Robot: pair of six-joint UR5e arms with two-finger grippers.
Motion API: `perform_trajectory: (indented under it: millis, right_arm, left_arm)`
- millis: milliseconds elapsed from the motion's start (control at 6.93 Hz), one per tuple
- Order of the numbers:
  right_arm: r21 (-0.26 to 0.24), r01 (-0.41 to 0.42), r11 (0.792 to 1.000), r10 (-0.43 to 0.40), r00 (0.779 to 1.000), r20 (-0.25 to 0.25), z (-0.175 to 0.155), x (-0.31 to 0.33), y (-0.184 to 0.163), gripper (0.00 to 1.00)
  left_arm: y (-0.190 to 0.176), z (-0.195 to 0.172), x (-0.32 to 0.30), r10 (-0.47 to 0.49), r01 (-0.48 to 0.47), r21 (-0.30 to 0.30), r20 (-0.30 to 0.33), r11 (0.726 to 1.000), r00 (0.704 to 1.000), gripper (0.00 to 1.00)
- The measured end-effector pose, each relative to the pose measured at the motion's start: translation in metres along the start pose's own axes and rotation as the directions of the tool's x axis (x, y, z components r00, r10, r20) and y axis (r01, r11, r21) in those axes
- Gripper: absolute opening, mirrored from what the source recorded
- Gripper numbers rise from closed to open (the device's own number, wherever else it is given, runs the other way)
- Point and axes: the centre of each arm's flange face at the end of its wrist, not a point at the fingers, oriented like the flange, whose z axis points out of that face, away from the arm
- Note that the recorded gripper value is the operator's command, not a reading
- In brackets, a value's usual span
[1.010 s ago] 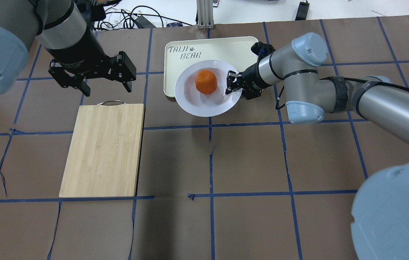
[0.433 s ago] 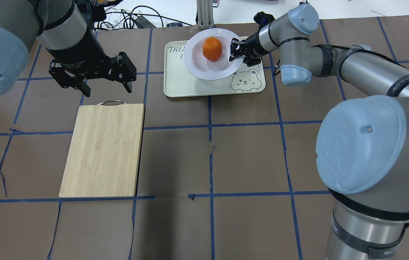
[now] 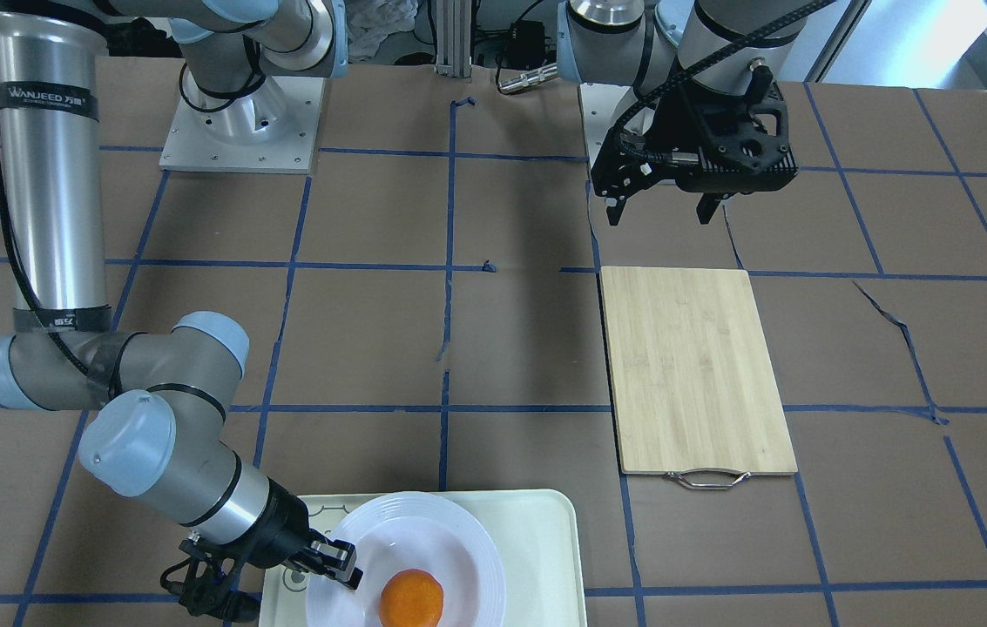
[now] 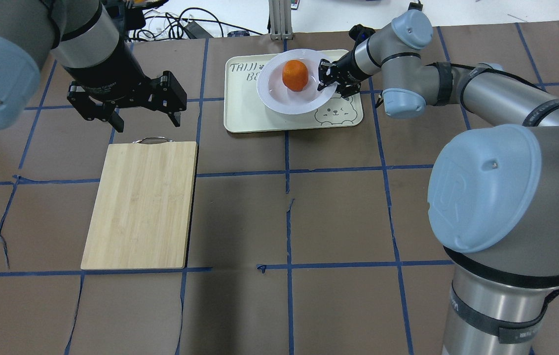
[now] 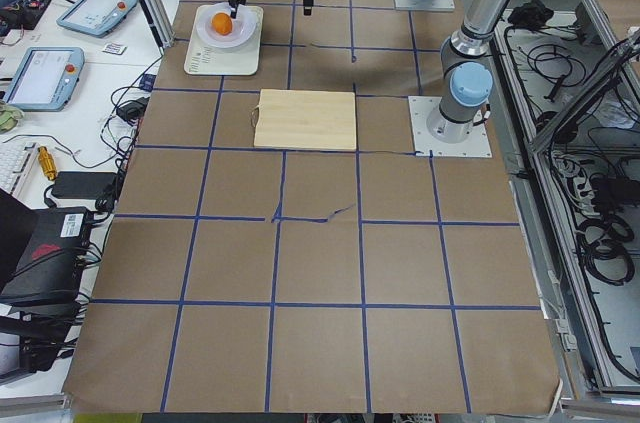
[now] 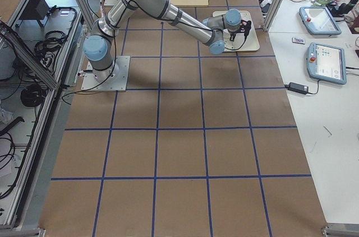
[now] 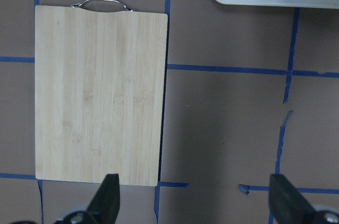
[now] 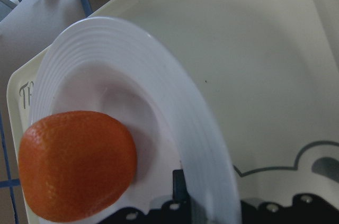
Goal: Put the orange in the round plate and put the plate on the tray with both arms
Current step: 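Slide the plate with the right gripper onto the cream bear tray, then release the plate rim and raise the right gripper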
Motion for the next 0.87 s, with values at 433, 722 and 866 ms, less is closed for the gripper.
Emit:
perform_trajectory:
  millis: [433,722,866]
  right_arm:
    - [0.042,-0.041,0.998,0.044,0.997,-0.070,-0.012,0.003,-0.004,0.91]
    - [0.100,0.000,0.995,0.021,0.977,-0.213,-0.056,0.004,-0.019,0.94]
    - [0.085,0.061,0.995,-0.030,0.946,-0.324,-0.086,0.003,-0.024,0.98]
  left_arm:
    - [0.001,0.001,0.001,0.000,0.000,-0.002,-0.003,1.000,1.000,1.00]
    - [0.001,0.001,0.001,-0.001,0.001,-0.002,-0.004,1.000,1.000,1.00]
    - [0.001,0.001,0.001,-0.001,0.001,-0.002,-0.004,1.000,1.000,1.00]
